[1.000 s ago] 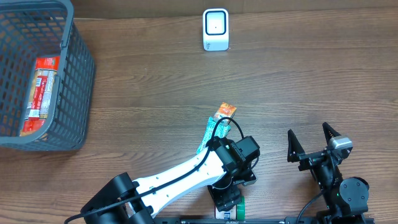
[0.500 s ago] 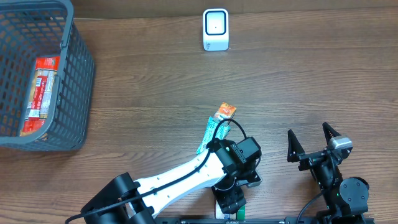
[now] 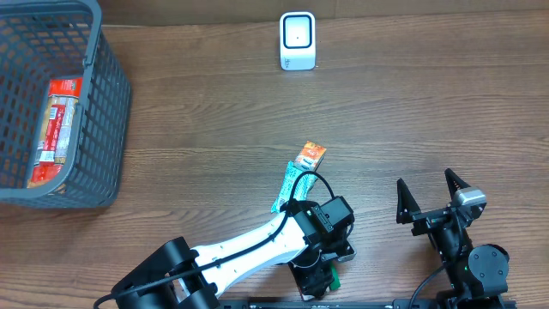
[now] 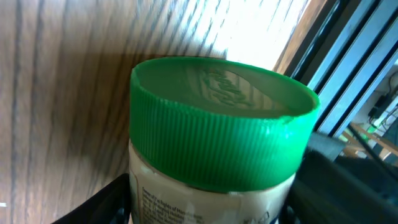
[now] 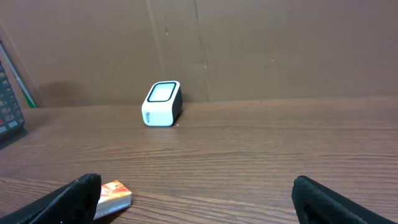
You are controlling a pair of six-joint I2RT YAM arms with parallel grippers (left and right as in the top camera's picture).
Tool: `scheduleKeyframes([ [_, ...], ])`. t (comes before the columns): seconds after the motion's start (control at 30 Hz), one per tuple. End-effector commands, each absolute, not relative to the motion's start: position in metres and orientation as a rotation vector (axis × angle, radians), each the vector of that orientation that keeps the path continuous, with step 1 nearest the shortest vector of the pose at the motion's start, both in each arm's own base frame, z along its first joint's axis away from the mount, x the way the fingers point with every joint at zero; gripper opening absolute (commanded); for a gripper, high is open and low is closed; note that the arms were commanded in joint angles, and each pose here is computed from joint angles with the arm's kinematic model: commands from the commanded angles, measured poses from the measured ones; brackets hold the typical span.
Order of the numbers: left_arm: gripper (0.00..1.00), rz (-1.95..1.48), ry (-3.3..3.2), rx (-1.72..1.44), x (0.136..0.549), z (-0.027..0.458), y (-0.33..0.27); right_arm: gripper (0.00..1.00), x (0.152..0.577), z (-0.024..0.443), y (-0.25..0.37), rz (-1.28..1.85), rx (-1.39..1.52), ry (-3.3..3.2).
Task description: Scan the item barcode
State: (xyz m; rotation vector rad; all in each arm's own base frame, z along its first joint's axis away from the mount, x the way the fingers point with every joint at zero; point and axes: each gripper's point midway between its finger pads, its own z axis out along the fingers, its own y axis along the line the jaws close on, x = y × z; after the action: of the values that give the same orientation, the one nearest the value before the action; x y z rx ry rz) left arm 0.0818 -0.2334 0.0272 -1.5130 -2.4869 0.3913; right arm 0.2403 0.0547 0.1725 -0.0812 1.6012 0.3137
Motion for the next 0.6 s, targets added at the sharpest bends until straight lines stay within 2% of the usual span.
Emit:
scheduleKeyframes([
  [0.0,0.57,0.382,-2.567,-1.434,0.087,0.025,-0.237,1.00,0.241,0.170,0.054,0.315,-0.078,1.600],
  [0.2,0.59,0.184,-2.845,-1.247,0.126,0.024,-0.237,1.00,0.241,0.170,0.054,0.315,-0.079,1.600],
  [0.4,0.57,0.027,-3.190,-1.001,0.187,0.047,-0.245,1.00,0.241,0.170,0.054,0.315,-0.079,1.600],
  [0.57,0.55,0.090,-3.451,-0.739,0.238,0.067,-0.256,1.00,0.241,0.170,0.054,0.315,-0.078,1.601],
])
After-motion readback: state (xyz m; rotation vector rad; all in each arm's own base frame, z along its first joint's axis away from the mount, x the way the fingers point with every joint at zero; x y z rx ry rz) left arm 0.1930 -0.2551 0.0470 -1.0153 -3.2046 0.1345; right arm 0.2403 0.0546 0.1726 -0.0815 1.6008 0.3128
